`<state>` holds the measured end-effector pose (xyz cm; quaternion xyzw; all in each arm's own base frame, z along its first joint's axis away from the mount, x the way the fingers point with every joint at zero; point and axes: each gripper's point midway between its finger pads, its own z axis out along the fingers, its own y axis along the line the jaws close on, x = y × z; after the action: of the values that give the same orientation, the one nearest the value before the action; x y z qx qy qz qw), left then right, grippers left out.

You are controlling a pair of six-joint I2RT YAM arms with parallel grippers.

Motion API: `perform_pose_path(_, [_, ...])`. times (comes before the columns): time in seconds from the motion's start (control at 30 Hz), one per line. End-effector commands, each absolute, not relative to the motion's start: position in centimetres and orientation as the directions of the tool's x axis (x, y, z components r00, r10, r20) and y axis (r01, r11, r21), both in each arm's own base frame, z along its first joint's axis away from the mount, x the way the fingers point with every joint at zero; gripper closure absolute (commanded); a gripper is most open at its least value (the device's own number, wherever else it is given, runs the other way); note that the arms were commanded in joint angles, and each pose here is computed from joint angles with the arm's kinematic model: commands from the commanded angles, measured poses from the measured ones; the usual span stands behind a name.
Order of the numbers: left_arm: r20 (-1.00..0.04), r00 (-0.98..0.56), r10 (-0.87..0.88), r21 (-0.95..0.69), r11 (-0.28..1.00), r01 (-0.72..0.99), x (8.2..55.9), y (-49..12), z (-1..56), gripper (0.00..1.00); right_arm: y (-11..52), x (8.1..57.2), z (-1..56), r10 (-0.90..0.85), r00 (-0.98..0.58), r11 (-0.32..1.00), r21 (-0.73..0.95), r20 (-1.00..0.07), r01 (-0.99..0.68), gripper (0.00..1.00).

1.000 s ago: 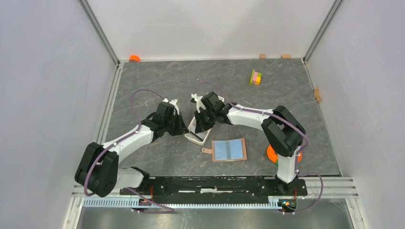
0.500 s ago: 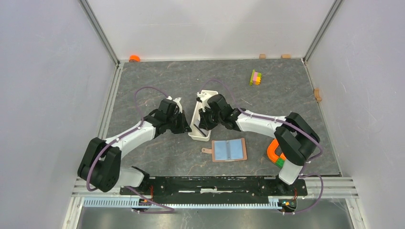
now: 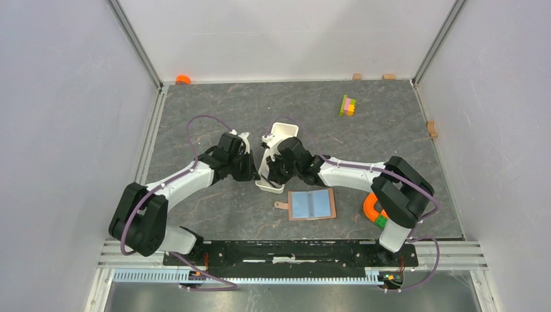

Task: Put the credit cards into the card holder
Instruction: Pick up the credit card from the storage box.

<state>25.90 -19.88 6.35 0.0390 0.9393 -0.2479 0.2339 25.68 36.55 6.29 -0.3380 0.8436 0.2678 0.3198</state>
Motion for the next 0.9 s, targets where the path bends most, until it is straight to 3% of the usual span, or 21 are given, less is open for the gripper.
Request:
perform_pose_path(0.0, [-0.573, -0.819, -0.027, -0.422, 0.867, 0.266, 29.2, -20.5, 8.2, 0.98, 36.9, 23.7, 5.3, -0.426, -0.583, 0.617, 0.249, -0.692, -0.747, 1.0])
perform_pose_path(0.2, [-0.601, -0.798, -0.043, -0.429, 0.86, 0.277, 29.0, -20.4, 9.3, 0.8, 37.0, 24.5, 4.4, -0.432, -0.572, 0.673, 0.173, -0.697, -0.72, 1.0])
perform_pose_path(0.3, [-0.626, -0.777, -0.062, -0.416, 0.869, 0.267, 28.7, -19.6, 10.2, 0.61, 36.7, 24.6, 3.8, -0.436, -0.58, 0.687, 0.161, -0.688, -0.708, 1.0])
perform_pose_path(0.43, [-0.643, -0.761, -0.081, -0.406, 0.879, 0.25, 27.8, -18.6, 10.9, 0.53, 36.5, 24.8, 3.3, -0.439, -0.579, 0.702, 0.14, -0.687, -0.698, 1.0])
perform_pose_path(0.57, [-0.619, -0.776, -0.119, -0.409, 0.893, 0.189, 26.6, -17.5, 10.3, 0.51, 37.1, 24.6, 3.1, -0.464, -0.556, 0.685, 0.12, -0.689, -0.719, 1.0])
perform_pose_path(0.87, [-0.552, -0.815, -0.173, -0.508, 0.846, 0.165, 25.1, -18.8, 8.1, 0.62, 37.9, 24.2, 2.4, -0.498, -0.532, 0.675, 0.078, -0.685, -0.733, 1.0])
